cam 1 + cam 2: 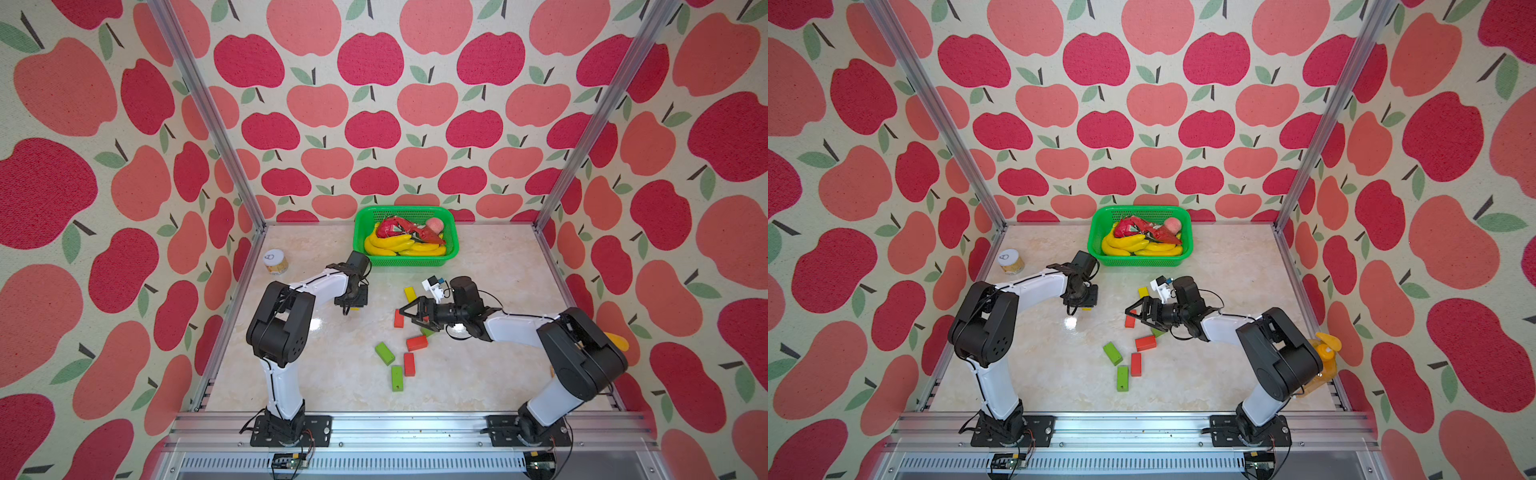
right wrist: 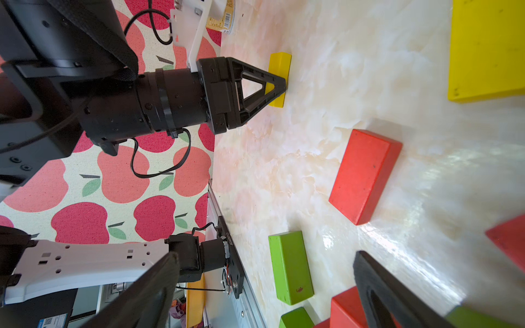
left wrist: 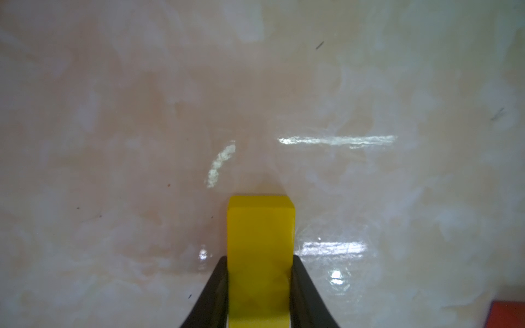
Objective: Assemble the letter k with building blocks
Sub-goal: Place the building block at the center of the board.
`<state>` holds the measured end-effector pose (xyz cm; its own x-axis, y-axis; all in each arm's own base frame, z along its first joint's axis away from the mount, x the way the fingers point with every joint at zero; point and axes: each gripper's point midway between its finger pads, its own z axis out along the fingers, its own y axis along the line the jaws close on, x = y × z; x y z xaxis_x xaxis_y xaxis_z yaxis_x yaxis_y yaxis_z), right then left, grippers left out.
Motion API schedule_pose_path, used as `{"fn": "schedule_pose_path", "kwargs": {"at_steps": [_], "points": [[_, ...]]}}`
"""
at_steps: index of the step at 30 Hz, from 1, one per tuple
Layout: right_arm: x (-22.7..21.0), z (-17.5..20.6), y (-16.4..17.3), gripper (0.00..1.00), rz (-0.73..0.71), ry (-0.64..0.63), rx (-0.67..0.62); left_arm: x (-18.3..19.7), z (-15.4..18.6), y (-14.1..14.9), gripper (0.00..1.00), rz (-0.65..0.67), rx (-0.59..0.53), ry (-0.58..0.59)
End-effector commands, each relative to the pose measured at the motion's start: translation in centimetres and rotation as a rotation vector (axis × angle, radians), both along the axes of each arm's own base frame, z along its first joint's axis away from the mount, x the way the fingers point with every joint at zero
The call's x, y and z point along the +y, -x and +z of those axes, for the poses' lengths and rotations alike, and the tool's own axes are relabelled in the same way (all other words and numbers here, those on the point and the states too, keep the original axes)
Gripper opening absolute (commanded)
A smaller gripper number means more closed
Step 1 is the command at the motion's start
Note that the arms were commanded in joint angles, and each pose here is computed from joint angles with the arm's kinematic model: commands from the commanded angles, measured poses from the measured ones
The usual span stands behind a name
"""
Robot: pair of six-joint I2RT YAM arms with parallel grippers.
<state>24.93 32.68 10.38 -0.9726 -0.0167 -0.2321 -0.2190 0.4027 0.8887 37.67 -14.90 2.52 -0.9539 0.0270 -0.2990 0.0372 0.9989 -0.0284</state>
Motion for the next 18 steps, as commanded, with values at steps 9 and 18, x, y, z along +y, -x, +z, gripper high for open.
{"fn": "schedule_pose_path", "kwargs": {"at_steps": [9, 18], "points": [[0.09, 1.46, -0.72, 0.99, -0.001, -0.013, -0.050, 0.59, 0.44, -0.99, 0.36, 0.010, -0.009, -0.032], [0.03, 1.44, -0.73, 0.99, -0.002, -0.013, -0.047, 0.97, 0.03, -1.44, 0.36, 0.029, 0.001, -0.030]]}}
